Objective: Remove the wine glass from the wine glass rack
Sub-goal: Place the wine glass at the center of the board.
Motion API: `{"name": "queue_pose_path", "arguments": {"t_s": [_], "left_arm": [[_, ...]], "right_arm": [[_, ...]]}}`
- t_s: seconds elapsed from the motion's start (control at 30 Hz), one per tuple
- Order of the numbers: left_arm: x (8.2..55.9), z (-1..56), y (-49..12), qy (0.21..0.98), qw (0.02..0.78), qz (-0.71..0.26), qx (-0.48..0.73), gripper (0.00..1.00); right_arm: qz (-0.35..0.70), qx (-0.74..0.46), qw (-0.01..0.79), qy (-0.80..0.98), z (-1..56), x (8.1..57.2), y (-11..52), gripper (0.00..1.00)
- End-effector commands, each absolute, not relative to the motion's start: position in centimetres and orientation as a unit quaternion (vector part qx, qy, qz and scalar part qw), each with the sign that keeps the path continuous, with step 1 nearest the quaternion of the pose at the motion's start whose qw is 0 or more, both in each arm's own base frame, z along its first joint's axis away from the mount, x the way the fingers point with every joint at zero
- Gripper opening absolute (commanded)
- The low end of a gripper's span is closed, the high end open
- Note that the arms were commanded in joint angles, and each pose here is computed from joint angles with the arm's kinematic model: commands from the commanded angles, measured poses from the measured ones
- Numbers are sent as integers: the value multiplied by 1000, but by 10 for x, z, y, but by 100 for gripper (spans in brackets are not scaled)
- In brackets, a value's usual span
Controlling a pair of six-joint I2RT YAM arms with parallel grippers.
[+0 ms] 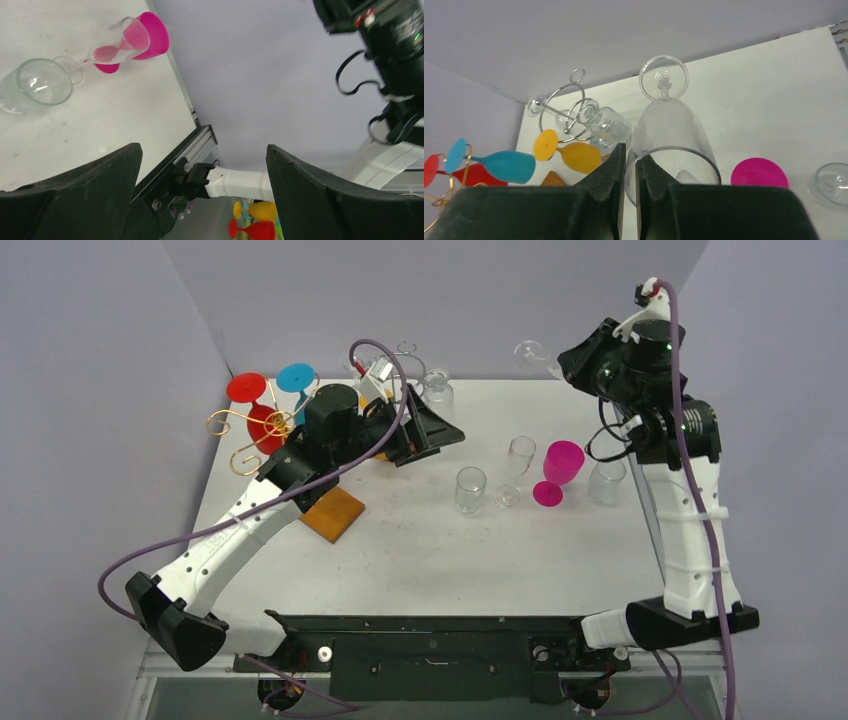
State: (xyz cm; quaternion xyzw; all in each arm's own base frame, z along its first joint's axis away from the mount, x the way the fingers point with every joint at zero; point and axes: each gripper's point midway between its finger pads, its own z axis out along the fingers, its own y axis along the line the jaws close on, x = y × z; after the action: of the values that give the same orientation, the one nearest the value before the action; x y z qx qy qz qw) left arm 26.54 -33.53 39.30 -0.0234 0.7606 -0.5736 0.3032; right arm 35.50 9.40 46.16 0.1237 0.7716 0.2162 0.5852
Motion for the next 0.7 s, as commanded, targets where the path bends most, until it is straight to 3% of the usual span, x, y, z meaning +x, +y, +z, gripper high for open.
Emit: {"name": "queue_pose_path", "arguments": {"t_s": [0.0, 0.27, 0.67], "left_arm": [[240, 363, -311, 803, 332, -494, 35, 92], [212, 313, -285, 837, 334, -426, 77, 94], [208, 299, -275, 836, 354, -408, 92, 95]], "right_arm": [[124, 126, 558, 811, 443, 373, 71, 0], [76, 129, 505, 850, 402, 424, 61, 0], [20, 145, 408, 901, 313, 466, 38, 0]]}}
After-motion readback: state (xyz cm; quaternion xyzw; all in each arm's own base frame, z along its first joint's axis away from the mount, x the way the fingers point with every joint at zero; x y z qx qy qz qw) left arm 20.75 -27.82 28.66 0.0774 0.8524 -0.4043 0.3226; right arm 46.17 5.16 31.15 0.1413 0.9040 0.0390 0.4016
